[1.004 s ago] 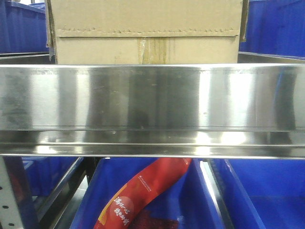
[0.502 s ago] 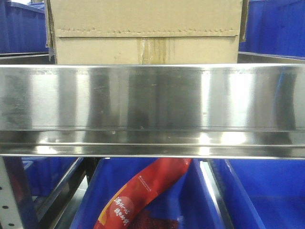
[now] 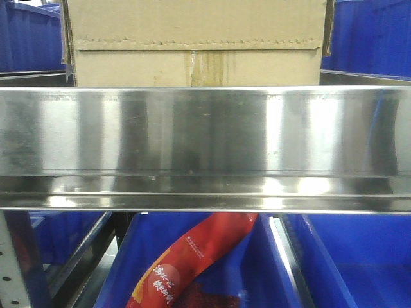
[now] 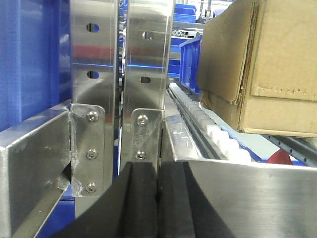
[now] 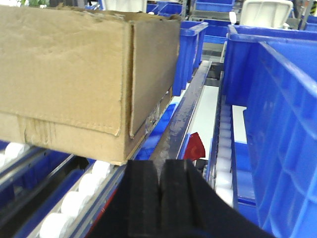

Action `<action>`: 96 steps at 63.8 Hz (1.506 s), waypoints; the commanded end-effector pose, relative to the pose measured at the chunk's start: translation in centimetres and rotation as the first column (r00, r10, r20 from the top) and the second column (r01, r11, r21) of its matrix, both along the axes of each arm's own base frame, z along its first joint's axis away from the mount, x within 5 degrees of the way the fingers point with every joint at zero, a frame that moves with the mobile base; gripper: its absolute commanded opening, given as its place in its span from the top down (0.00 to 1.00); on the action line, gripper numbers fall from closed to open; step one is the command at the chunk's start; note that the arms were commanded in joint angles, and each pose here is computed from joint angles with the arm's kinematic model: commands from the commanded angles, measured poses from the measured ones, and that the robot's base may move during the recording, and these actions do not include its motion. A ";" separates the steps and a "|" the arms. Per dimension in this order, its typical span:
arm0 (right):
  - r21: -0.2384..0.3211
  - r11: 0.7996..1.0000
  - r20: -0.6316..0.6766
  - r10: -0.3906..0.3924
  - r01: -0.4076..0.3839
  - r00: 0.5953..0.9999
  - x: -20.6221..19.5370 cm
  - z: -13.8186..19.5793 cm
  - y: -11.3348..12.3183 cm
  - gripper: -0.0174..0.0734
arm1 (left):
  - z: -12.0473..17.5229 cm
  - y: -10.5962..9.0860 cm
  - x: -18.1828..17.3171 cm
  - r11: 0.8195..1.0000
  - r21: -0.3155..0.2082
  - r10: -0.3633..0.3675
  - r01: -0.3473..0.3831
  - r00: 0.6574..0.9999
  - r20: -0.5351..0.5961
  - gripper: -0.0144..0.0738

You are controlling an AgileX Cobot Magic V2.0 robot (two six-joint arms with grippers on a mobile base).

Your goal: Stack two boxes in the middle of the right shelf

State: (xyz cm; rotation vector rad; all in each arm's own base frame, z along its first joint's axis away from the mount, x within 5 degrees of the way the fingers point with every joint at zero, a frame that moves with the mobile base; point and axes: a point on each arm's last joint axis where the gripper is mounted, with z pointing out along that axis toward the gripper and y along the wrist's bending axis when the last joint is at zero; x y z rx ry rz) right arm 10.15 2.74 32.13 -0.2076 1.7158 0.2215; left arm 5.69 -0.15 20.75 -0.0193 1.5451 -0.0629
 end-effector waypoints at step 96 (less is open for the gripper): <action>0.073 0.962 0.174 -0.273 0.264 0.946 -4.5 -11.3 -2.7 0.98 | 0.3 0.0 -0.1 1.000 -0.004 0.004 -0.004 1.000 0.029 0.96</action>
